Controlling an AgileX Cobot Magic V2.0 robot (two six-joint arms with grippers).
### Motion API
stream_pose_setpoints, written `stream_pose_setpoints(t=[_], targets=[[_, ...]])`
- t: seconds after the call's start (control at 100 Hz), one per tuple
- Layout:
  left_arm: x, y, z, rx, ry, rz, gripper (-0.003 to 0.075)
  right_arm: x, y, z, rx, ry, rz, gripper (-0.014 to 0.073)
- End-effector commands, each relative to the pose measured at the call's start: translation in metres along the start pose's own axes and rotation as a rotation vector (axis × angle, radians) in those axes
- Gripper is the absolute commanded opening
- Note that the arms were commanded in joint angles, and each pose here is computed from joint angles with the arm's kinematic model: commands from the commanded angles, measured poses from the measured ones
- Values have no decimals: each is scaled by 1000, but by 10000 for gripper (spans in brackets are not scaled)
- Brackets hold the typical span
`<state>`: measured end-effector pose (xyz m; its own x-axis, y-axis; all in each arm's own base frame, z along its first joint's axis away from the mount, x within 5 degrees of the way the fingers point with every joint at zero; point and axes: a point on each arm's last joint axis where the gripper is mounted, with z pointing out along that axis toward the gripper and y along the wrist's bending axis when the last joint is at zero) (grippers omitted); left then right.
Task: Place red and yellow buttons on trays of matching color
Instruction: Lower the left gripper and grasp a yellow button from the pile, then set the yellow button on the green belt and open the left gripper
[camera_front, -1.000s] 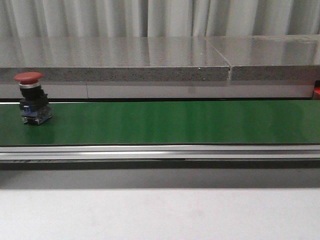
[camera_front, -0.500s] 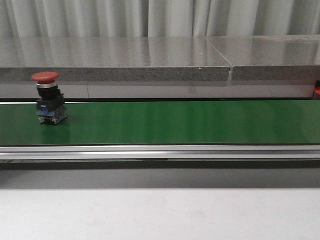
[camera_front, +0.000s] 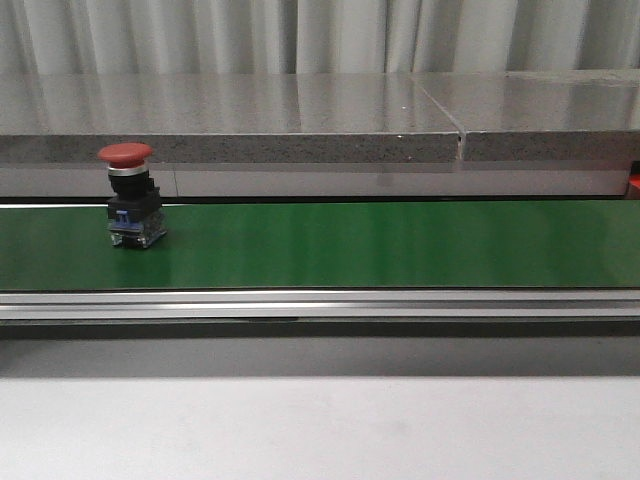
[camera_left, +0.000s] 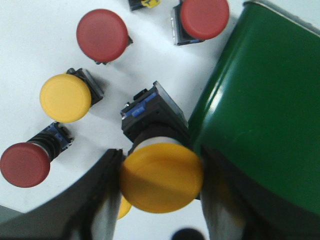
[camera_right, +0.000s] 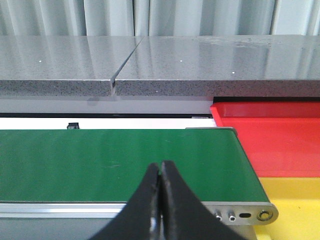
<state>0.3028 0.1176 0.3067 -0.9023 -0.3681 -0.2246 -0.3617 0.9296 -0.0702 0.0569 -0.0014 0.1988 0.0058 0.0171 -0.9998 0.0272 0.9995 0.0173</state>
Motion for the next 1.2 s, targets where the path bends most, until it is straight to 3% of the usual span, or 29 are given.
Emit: stream_pose_setpoints(t=[0.0, 0.32, 0.74, 0.84, 0.96, 1.01, 1.19], targets=[[4, -14, -28, 36, -92, 37, 205, -13, 0, -2, 7, -103, -16, -67], [9, -55, -27, 32, -93, 189, 206, -13, 0, -2, 7, -103, -16, -67], [0, -59, 4, 44, 4, 188, 214, -13, 0, -2, 7, -103, -16, -67], [0, -61, 4, 56, 0, 190, 293, -13, 0, -2, 7, -103, -16, -67], [-1, -62, 4, 68, -8, 204, 520, -13, 0, -2, 7, -103, -16, -67], [-2, -62, 4, 69, -22, 203, 578, -13, 0, -2, 7, -103, -16, -67], [-3, -65, -6, 100, -86, 217, 561, -13, 0, -2, 7, -103, -16, -67]])
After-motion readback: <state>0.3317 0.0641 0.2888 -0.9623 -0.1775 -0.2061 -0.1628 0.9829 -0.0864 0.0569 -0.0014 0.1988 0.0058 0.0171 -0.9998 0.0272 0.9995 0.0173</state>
